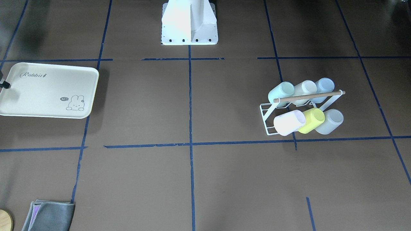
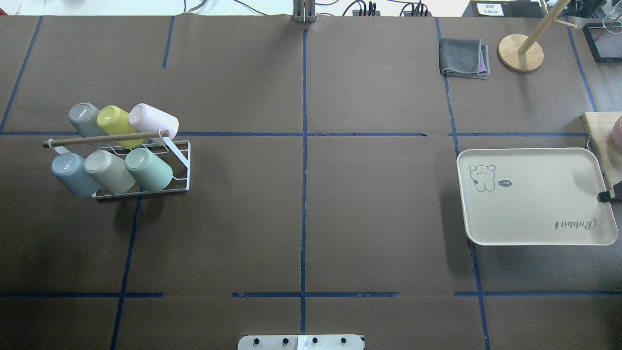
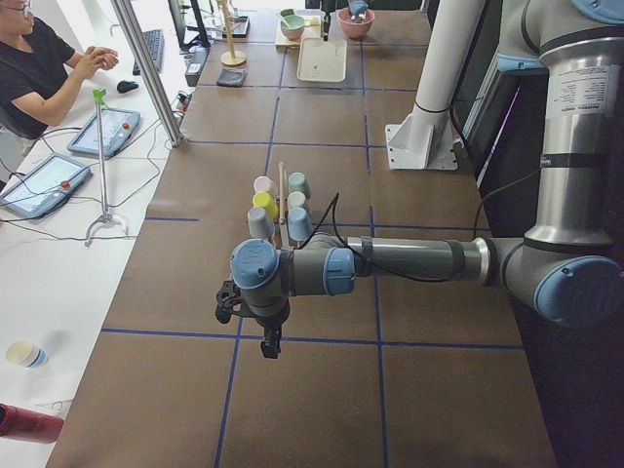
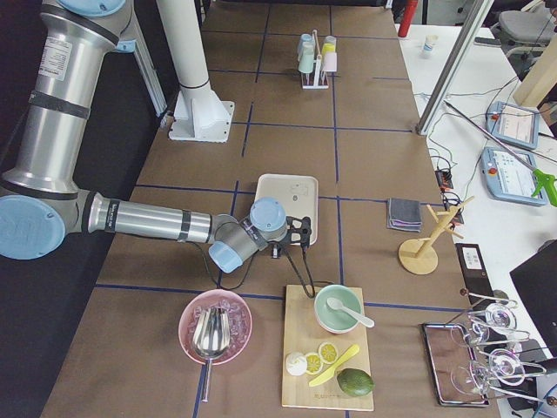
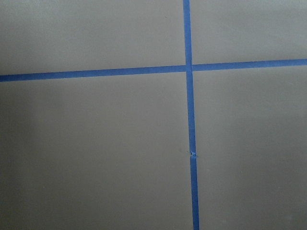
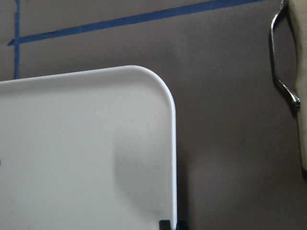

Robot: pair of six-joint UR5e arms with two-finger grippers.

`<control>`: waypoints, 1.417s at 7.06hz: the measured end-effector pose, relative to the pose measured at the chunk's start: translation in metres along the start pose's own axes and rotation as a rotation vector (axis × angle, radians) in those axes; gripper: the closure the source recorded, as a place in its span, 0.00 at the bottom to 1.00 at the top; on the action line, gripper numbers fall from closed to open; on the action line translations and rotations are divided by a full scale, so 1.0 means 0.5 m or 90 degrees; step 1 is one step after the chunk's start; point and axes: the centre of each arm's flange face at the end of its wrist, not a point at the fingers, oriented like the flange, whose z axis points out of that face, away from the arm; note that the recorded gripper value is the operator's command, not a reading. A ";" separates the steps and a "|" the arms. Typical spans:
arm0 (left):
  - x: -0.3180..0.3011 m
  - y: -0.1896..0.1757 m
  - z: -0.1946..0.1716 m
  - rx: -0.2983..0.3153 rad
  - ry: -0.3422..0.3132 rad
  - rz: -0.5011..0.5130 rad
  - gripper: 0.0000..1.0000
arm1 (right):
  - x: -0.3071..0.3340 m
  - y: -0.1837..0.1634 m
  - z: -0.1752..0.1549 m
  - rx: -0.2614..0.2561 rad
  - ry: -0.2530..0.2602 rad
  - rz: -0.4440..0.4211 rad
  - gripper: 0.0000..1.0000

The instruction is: Pick up and place green cup on tray

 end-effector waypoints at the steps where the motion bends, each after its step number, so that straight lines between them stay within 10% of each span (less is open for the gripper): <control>1: 0.001 0.000 -0.001 0.000 0.000 0.000 0.00 | -0.034 -0.015 -0.019 0.008 -0.019 -0.005 1.00; 6: 0.011 -0.012 -0.011 0.007 0.002 -0.003 0.00 | -0.408 -0.179 0.066 0.003 -0.087 0.046 1.00; 10: 0.013 -0.014 -0.013 0.009 0.003 -0.010 0.00 | -0.811 -0.091 0.318 0.003 -0.030 -0.001 1.00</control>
